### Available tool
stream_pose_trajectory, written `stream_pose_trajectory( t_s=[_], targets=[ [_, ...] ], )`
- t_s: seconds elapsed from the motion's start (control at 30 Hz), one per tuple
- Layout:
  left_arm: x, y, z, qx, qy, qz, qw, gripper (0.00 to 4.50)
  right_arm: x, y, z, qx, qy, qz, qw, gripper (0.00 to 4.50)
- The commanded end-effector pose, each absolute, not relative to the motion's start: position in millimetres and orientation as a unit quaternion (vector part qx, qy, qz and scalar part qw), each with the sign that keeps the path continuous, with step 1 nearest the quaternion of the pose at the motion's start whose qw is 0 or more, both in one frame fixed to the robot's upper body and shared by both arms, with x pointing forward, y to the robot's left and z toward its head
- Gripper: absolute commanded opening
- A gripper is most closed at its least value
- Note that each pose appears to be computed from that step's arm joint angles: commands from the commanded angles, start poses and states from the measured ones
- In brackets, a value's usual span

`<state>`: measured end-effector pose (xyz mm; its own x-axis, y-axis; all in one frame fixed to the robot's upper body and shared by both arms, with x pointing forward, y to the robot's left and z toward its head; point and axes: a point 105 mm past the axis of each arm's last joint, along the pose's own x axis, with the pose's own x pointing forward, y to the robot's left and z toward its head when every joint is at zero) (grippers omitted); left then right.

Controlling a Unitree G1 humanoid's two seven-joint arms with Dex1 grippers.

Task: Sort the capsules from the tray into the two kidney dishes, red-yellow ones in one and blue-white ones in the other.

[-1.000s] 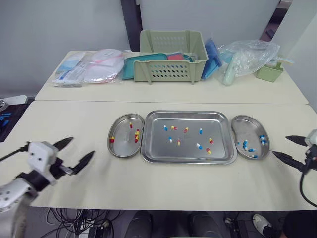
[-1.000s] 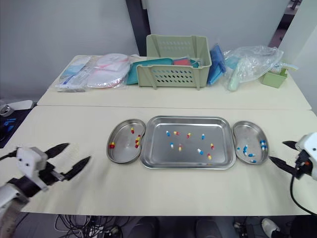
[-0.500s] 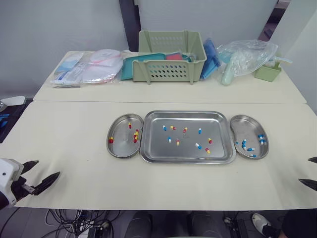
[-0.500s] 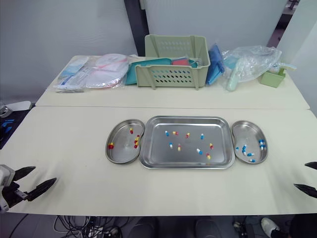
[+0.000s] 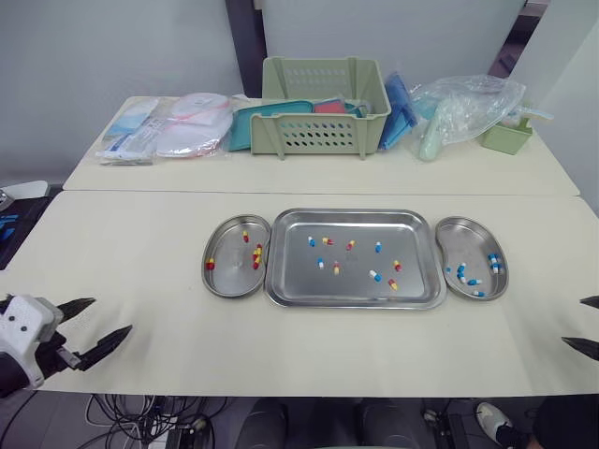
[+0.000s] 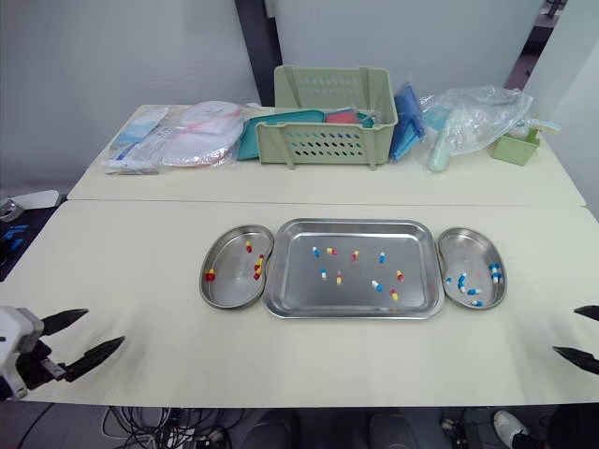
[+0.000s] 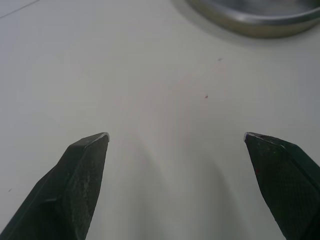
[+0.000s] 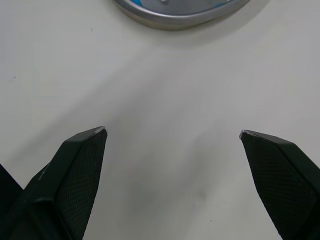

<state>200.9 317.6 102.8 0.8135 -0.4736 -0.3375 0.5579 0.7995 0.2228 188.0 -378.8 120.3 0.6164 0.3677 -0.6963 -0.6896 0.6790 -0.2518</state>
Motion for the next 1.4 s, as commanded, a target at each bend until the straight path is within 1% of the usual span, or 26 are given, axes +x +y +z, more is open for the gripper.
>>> stream_pose_trajectory(
  t_s=[0.03, 0.13, 0.3, 0.53, 0.6, 0.7, 0.77, 0.87, 1.03, 1.13, 1.27, 1.33, 1.4],
  targets=[
    [199.6, 275.1, 108.4, 0.141, 0.1, -0.336, 0.926, 4.5, 186.1, -376.8, 129.4, -0.26, 0.3, 0.305, 0.865, 4.49],
    [197.0, 237.5, 107.2, 0.119, 0.075, -0.383, 0.913, 4.5, 183.2, -376.3, 128.8, -0.258, 0.302, 0.304, 0.866, 4.49],
    [202.3, 197.1, 107.6, 0.09, 0.033, -0.415, 0.905, 4.5, 179.0, -373.2, 129.0, -0.252, 0.307, 0.304, 0.866, 4.49],
    [204.3, 160.3, 93.8, 0.072, 0.015, -0.459, 0.885, 4.5, 171.0, -369.2, 128.6, -0.245, 0.322, 0.31, 0.86, 4.49],
    [207.3, 155.8, 93.2, 0.064, 0.008, -0.457, 0.887, 4.5, 168.6, -368.1, 129.7, -0.249, 0.326, 0.312, 0.857, 4.49],
    [210.9, 149.7, 92.7, 0.055, 0.0, -0.456, 0.888, 4.5, 162.4, -358.2, 133.7, -0.253, 0.33, 0.336, 0.845, 4.49],
    [211.9, 147.4, 93.2, 0.053, -0.004, -0.456, 0.888, 4.5, 159.8, -339.1, 137.7, -0.247, 0.321, 0.369, 0.836, 4.49],
    [213.6, 146.5, 94.1, 0.052, -0.007, -0.454, 0.89, 4.5, 161.1, -294.2, 144.3, -0.235, 0.284, 0.433, 0.823, 4.49],
    [217.3, 147.5, 96.5, 0.054, -0.011, -0.448, 0.892, 4.5, 174.3, -210.4, 155.8, -0.2, 0.186, 0.508, 0.817, 4.49],
    [217.8, 147.5, 97.7, 0.055, -0.012, -0.446, 0.893, 4.5, 186.0, -177.5, 158.3, -0.187, 0.147, 0.513, 0.825, 4.49],
    [218.1, 146.0, 99.0, 0.06, -0.015, -0.447, 0.892, 4.5, 213.4, -142.5, 157.4, -0.176, 0.111, 0.493, 0.845, 4.49],
    [219.6, 145.0, 100.6, 0.061, -0.018, -0.445, 0.893, 4.5, 232.0, -118.0, 149.9, -0.175, 0.095, 0.484, 0.852, 4.49],
    [220.6, 144.7, 101.4, 0.061, -0.02, -0.444, 0.894, 4.5, 243.6, -100.1, 142.2, -0.18, 0.096, 0.481, 0.853, 4.49]
  ],
)
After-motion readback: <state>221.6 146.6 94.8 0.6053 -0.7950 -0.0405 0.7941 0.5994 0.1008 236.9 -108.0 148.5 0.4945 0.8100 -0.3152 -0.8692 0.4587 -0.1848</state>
